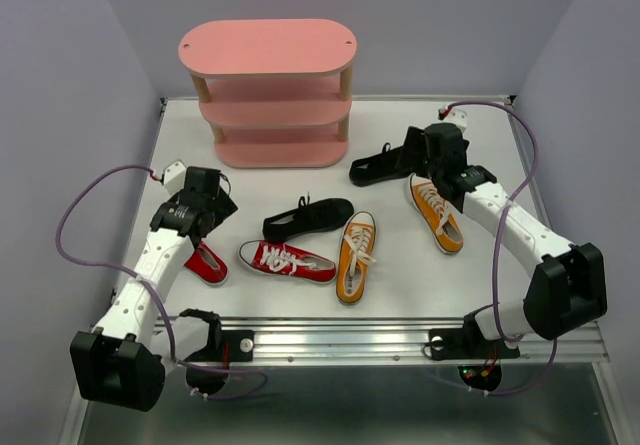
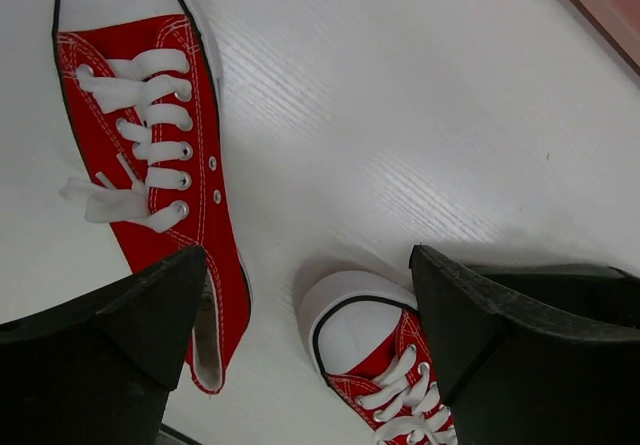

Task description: Place and organize the shoes onto the shoe shelf

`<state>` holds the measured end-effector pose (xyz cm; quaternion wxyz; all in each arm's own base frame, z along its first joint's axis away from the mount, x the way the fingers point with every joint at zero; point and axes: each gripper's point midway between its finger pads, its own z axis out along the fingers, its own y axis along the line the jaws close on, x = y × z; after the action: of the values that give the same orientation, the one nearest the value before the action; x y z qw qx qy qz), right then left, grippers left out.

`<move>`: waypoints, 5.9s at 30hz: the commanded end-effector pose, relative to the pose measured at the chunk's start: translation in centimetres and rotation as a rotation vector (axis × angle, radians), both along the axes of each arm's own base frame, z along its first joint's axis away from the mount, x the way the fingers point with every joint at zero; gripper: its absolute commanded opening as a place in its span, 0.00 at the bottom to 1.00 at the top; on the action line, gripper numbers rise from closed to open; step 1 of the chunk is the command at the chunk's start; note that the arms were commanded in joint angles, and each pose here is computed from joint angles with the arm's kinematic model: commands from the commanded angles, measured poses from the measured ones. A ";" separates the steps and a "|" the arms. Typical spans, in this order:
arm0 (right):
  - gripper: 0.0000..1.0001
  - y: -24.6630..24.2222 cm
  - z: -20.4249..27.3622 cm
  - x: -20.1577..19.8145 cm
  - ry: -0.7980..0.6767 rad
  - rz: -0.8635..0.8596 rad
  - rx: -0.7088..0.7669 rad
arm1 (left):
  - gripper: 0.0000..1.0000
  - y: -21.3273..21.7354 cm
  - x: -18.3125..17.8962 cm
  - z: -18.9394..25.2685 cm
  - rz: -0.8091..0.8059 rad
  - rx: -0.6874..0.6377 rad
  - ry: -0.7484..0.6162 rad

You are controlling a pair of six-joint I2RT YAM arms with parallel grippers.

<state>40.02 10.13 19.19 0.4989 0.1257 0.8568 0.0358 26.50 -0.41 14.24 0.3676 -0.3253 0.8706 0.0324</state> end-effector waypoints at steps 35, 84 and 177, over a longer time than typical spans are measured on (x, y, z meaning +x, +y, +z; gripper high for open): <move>1.00 1.6 1.6 1.1 -0.065 0.063 0.037 | 0.51 1.9 -4.2 -8.3 0.358 -0.067 0.202; 1.00 2.4 2.4 2.3 -0.063 0.062 0.068 | 0.00 -3.1 6.8 17.4 -0.528 0.346 -0.174; 1.00 1.7 2.1 0.3 -0.025 0.036 0.083 | 0.67 -8.9 18.9 17.5 -0.454 0.451 -0.246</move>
<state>39.94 11.22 20.42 0.4956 0.1285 0.8562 0.0694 46.93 -10.18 26.94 0.4713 -0.0010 0.8734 0.1226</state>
